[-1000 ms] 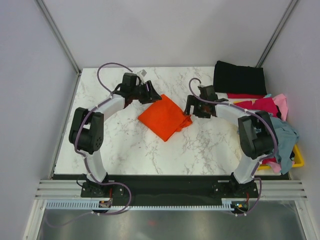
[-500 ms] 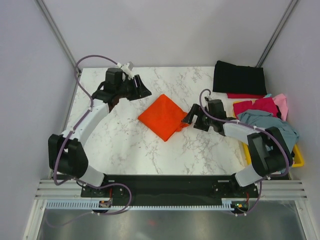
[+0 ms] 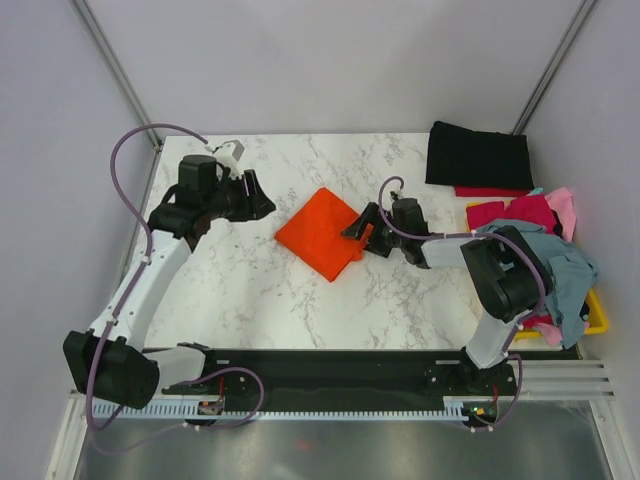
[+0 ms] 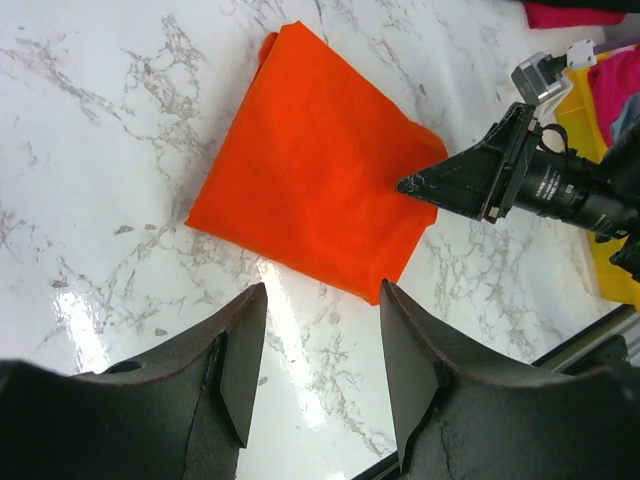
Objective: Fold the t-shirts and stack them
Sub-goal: Neatly place the folded tshirt to the corner
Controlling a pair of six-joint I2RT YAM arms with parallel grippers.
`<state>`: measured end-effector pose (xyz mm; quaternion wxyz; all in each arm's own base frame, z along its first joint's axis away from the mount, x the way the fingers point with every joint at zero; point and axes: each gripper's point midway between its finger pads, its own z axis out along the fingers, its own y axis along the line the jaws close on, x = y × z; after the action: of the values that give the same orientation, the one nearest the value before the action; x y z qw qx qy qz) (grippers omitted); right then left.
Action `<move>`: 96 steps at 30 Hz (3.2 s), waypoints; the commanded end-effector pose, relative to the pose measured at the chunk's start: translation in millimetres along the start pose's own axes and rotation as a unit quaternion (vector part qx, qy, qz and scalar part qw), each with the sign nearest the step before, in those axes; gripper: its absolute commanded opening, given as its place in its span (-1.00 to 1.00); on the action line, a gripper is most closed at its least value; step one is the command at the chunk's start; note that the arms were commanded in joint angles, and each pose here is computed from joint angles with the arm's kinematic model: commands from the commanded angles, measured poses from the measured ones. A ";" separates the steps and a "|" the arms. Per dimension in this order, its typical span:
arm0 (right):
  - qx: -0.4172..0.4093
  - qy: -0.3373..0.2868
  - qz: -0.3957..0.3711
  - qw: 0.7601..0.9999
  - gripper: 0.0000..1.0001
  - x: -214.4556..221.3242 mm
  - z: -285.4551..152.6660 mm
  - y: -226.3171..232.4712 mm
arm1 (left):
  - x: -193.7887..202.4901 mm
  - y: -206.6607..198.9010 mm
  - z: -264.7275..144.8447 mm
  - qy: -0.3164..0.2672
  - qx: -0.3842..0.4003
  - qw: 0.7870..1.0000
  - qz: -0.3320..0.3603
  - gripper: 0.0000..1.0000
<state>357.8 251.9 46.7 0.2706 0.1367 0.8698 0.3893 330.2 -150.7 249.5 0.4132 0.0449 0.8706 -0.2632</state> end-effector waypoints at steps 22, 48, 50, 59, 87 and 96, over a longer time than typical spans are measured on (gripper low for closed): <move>0.126 0.075 -0.273 0.951 -1.00 -120.6 10.4 -4.0 | 38.4 28.0 -12.9 0.002 -0.037 0.999 0.028 0.05; 0.411 -0.087 -0.472 0.775 -1.00 -355.2 -122.7 -51.4 | 53.8 28.3 3.0 0.040 -0.022 0.999 0.009 -0.02; 0.413 -0.098 -0.483 0.766 -1.00 -367.6 -127.6 -48.4 | 54.5 28.5 3.7 0.041 -0.022 0.999 0.008 -0.02; 0.423 -0.163 -0.482 0.750 -1.00 -416.5 -163.2 -38.0 | 57.2 30.0 6.9 0.048 -0.023 0.999 0.007 -0.03; 0.421 -0.185 -0.450 0.766 -1.00 -450.5 -178.8 -92.9 | 62.4 28.1 11.0 0.059 -0.019 0.998 0.008 -0.06; 0.434 -0.199 -0.441 0.760 -1.00 -473.0 -170.8 -135.0 | 65.1 28.3 12.2 0.063 -0.020 0.998 0.009 -0.06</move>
<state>620.5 -140.0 172.3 0.4293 -0.0987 0.8716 -0.2152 302.8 -136.4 181.6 0.3528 0.0384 0.9054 -0.2331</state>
